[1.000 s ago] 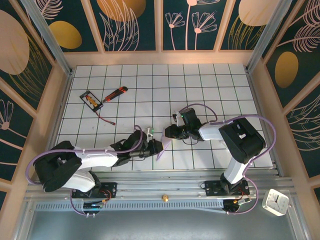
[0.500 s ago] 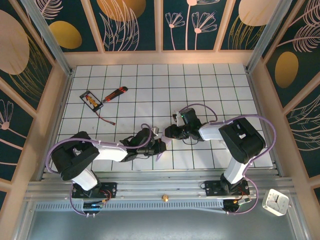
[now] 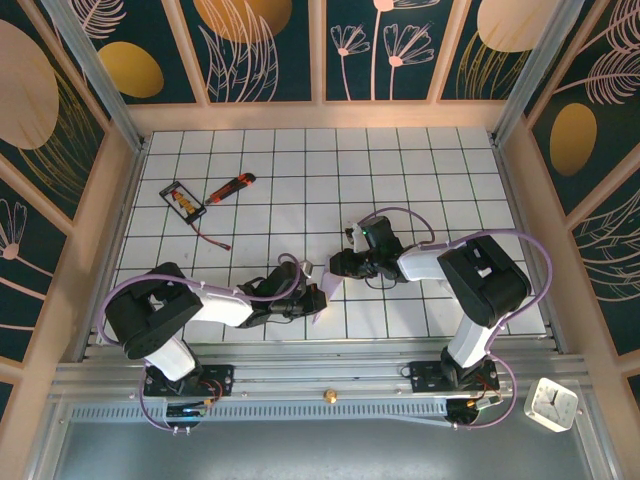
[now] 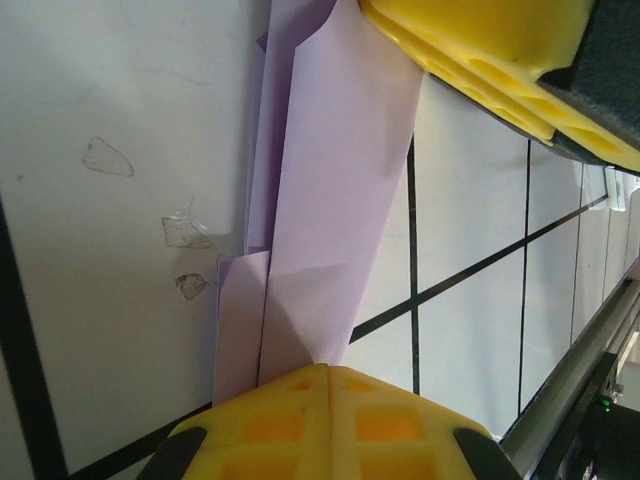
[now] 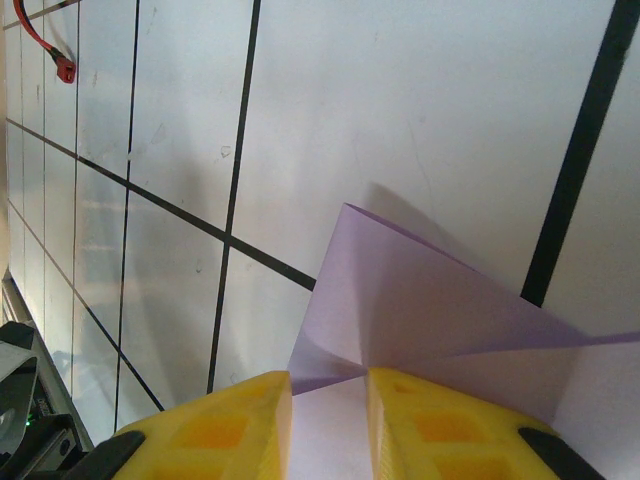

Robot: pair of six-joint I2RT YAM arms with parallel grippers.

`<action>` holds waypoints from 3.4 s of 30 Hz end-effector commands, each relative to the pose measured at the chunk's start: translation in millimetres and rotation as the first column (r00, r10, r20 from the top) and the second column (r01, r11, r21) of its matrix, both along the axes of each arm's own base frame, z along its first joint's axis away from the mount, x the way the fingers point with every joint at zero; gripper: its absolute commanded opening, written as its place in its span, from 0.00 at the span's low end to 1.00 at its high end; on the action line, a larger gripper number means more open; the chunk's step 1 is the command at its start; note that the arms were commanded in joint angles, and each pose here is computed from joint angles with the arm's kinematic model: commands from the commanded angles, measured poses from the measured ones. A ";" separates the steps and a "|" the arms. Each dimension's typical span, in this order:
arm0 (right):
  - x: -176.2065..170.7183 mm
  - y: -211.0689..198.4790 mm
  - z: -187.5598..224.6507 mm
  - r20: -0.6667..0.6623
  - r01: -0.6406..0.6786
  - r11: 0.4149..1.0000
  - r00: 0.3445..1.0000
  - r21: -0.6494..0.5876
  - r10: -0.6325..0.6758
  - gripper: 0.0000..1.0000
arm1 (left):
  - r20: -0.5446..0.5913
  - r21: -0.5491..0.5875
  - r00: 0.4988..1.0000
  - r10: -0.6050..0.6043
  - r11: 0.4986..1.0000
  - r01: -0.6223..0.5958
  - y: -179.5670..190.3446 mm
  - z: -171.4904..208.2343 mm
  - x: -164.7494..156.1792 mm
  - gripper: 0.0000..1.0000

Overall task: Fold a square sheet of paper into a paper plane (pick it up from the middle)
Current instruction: Perform the fifth fold on the wing at the bottom-center of the table.

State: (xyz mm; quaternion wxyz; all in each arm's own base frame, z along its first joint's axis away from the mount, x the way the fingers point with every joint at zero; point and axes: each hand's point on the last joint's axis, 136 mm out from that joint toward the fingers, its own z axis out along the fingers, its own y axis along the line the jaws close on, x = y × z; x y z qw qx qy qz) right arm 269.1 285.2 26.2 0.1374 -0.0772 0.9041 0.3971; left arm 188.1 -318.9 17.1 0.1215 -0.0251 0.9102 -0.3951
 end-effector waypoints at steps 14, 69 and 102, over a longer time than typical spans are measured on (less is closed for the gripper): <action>-12.1 -21.3 -33.3 -0.056 0.024 0.993 0.998 -0.112 -0.030 0.27 | 0.142 -0.044 0.986 -0.089 0.994 0.096 -13.3 39.7 -7.0 0.05; -11.5 -20.7 -34.7 -0.061 0.020 0.993 0.998 -0.117 -0.027 0.27 | 0.026 -0.040 0.999 -0.046 0.998 0.047 -0.1 9.9 1.9 0.06; -14.2 -24.8 -41.6 -0.077 0.028 0.990 0.996 -0.139 -0.039 0.27 | -0.123 0.120 0.990 -0.068 0.989 0.083 43.1 -36.1 -36.6 0.00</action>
